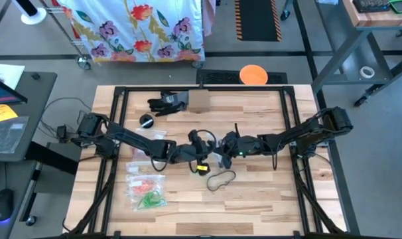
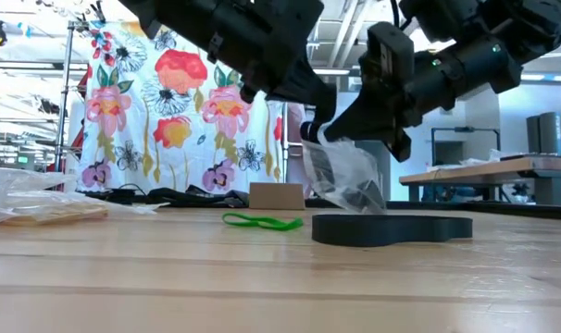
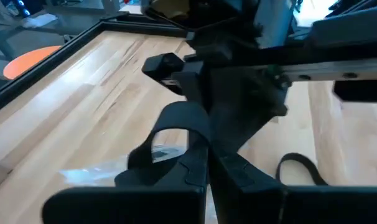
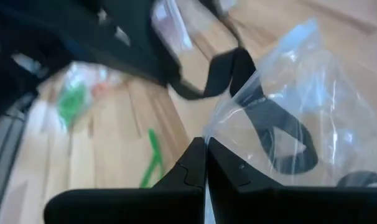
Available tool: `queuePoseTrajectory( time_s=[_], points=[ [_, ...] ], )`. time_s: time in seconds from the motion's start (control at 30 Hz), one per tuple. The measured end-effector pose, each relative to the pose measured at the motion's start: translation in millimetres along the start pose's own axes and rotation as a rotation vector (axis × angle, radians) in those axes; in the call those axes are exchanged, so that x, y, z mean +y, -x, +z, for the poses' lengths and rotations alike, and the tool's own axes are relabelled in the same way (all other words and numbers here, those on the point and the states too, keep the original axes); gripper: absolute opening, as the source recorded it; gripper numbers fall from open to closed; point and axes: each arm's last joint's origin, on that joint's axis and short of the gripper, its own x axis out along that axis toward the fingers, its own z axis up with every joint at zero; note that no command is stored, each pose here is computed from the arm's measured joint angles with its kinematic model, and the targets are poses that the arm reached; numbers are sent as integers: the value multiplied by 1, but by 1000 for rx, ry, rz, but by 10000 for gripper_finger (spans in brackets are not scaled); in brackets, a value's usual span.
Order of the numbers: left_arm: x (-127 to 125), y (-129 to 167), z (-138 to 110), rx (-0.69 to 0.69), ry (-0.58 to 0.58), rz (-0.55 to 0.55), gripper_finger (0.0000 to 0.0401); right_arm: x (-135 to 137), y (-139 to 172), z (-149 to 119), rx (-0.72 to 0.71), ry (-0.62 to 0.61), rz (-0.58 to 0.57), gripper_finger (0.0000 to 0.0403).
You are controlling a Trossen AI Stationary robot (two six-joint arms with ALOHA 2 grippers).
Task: Sort rubber bands
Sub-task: Put the black rubber band into the transparent zip bag
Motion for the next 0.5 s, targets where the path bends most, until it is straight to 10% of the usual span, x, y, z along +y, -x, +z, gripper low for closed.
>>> queuePoseTrajectory(
  time_s=[0.5],
  points=[
    [-9, -6, -10, -18, -14, 61, 0, 15, 23, 9, -84, 31, -59, 0]
  ],
)
